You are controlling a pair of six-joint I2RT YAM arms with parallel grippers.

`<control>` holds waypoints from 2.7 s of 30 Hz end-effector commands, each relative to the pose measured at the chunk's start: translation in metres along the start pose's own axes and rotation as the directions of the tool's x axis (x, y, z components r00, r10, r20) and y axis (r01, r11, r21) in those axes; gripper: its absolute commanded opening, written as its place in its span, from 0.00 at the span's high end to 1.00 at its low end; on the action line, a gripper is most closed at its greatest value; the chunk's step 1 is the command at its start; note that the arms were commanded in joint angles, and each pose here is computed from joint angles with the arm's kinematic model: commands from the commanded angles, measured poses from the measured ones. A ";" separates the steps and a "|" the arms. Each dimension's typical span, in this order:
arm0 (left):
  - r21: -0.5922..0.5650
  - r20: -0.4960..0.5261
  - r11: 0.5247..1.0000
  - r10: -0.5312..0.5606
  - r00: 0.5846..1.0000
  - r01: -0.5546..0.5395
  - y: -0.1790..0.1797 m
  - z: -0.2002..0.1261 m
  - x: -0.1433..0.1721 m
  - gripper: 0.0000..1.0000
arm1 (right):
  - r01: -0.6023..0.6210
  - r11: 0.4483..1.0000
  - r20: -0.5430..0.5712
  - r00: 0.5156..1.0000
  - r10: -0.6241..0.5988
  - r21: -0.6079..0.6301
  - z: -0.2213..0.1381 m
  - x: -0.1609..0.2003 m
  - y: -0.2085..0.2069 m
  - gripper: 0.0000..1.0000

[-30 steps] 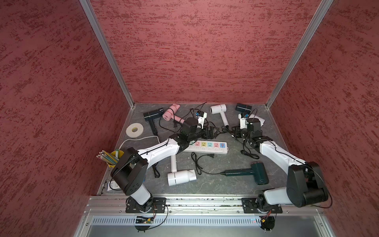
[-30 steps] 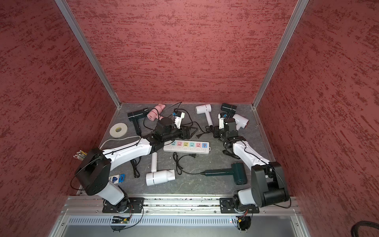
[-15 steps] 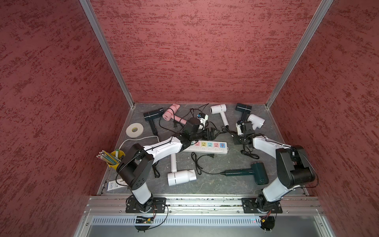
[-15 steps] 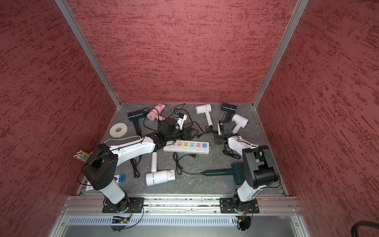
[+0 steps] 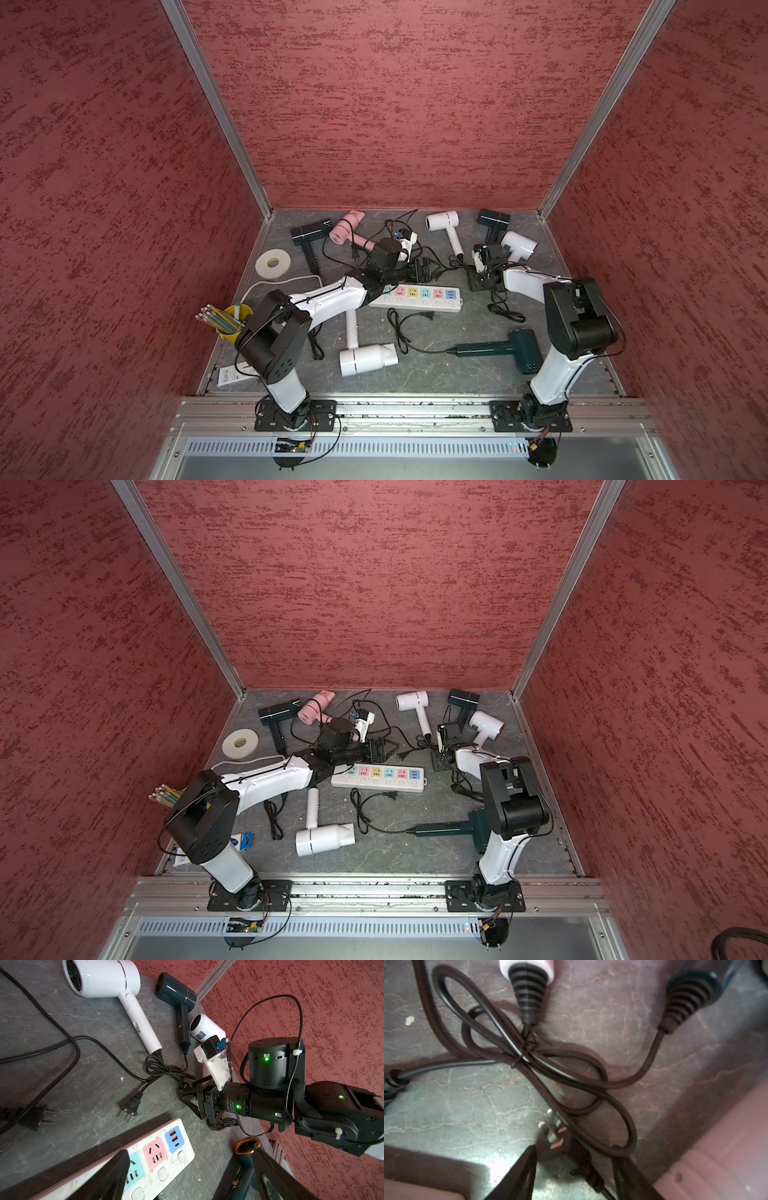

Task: Charge the blow dryers
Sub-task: Pick up the plug from the center of the board.

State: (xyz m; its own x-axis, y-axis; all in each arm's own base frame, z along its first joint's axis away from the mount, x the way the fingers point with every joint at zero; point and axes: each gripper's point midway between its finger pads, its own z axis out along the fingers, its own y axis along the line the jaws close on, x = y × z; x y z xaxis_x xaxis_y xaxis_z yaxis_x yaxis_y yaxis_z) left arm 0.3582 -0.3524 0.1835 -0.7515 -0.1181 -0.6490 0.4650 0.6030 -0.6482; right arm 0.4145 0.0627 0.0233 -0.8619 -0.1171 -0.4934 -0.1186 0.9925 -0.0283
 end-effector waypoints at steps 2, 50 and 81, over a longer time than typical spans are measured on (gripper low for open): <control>0.016 0.000 1.000 0.002 1.000 -0.002 0.000 0.001 0.000 0.06 | 0.023 1.000 -0.046 0.999 -0.023 0.001 0.011 0.005 -0.001 0.70; 0.286 -0.028 0.946 0.165 0.986 -0.150 -0.092 0.134 0.004 0.15 | 0.064 0.634 0.418 0.802 0.427 -0.770 -0.211 -0.082 0.031 1.00; 0.352 -0.084 0.932 0.123 0.989 -0.086 -0.094 0.156 0.019 0.47 | 0.038 0.516 0.288 0.863 0.414 -0.856 -0.217 -0.074 0.046 1.00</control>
State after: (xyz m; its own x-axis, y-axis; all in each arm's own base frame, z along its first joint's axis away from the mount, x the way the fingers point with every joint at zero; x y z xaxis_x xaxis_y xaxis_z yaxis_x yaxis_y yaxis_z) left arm 0.3665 -0.5238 0.1990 -0.7026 0.0301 -0.7109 0.6962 0.2354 -0.6781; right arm 0.3914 0.0719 0.2085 -0.6296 0.4262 -0.6496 -0.3343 0.6061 0.7217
